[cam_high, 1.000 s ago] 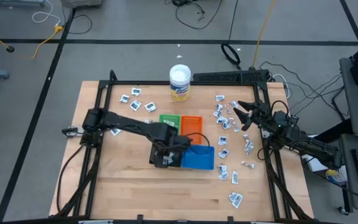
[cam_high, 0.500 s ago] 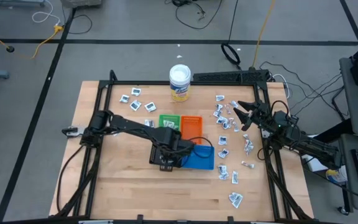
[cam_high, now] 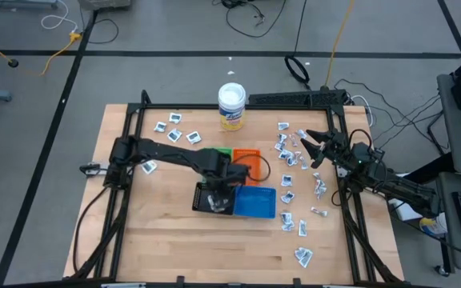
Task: Pick & Place First Aid Supplies
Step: Put the towelette pack into the black bin
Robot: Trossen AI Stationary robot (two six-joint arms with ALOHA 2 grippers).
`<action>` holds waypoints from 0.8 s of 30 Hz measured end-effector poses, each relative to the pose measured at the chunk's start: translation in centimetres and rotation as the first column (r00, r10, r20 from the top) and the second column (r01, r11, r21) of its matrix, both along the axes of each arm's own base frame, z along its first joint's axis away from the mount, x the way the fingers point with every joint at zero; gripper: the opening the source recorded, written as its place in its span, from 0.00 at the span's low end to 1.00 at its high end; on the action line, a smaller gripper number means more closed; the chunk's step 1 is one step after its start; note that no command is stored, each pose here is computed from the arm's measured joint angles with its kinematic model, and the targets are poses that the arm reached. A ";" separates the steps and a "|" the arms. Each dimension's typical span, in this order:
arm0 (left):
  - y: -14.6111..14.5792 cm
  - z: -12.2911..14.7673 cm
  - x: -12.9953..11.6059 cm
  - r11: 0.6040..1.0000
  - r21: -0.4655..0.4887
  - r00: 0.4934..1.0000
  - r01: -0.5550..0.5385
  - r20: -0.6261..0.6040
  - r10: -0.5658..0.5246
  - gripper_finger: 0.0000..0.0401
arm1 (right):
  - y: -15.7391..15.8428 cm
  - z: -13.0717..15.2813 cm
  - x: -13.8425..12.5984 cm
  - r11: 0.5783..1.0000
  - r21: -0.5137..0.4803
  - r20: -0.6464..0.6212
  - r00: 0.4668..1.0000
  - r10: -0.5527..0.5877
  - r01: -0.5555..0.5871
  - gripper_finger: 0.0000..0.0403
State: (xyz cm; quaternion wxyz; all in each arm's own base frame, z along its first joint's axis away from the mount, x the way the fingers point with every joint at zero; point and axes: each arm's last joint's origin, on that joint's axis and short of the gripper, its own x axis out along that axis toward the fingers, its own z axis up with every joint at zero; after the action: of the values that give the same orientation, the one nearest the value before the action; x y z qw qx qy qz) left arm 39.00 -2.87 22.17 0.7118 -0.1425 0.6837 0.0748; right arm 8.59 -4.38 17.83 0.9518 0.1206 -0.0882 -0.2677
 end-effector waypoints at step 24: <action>9.8 -1.3 -13.5 0.897 0.109 0.894 -0.427 -0.098 0.438 0.62 | 0.0 0.0 0.0 1.000 0.000 0.000 1.000 0.000 0.000 0.60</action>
State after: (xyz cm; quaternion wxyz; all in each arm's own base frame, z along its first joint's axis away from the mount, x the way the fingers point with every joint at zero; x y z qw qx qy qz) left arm 25.49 6.91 20.87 0.6403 -0.2561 0.6726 0.2685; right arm 8.59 -4.38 17.83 0.9519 0.1206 -0.0880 -0.2677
